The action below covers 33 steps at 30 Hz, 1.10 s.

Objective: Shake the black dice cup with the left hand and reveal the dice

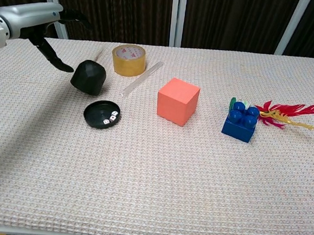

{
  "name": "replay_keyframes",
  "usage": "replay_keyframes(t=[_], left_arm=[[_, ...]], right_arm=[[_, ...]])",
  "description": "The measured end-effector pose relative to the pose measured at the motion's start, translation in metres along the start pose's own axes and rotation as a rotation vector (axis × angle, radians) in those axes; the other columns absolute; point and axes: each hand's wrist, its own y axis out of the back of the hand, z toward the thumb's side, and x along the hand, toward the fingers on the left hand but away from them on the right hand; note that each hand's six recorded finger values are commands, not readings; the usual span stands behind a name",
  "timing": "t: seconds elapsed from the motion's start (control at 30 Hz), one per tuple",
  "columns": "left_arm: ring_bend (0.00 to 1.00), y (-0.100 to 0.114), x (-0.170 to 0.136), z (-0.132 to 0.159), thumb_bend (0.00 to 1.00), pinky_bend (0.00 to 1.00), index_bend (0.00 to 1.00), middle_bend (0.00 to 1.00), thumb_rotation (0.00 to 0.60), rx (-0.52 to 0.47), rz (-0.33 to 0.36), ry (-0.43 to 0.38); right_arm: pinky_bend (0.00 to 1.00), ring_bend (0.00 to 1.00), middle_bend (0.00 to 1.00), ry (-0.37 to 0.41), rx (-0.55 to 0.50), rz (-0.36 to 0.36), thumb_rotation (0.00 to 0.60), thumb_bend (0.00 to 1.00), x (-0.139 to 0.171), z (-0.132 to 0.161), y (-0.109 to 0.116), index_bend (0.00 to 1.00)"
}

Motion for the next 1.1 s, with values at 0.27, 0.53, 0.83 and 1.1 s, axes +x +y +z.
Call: replay_keyframes(t=[0.27,0.53,0.83,1.1], left_arm=[[0.00,0.020,-0.016,-0.011,0.10,0.09,0.16,0.05,0.600,0.015,0.083,0.013],[0.00,0.047,-0.067,-0.036,0.10,0.08,0.16,0.09,0.600,0.032,0.228,0.082],[0.00,0.062,-0.158,-0.067,0.02,0.07,0.17,0.11,0.600,0.122,0.330,0.195],[0.00,0.050,-0.219,-0.089,0.00,0.07,0.17,0.11,0.600,0.255,0.290,0.265]], right_arm=[[0.00,0.00,0.00,0.001,-0.008,-0.002,0.600,0.14,0.000,-0.001,0.001,0.00],[0.00,0.00,0.00,0.008,-0.029,-0.025,0.600,0.14,0.002,-0.002,0.008,0.00],[0.00,0.00,0.00,0.019,-0.049,-0.060,0.600,0.14,0.008,-0.002,0.017,0.00],[0.00,0.00,0.00,0.034,-0.041,-0.071,0.600,0.14,0.013,0.000,0.018,0.00]])
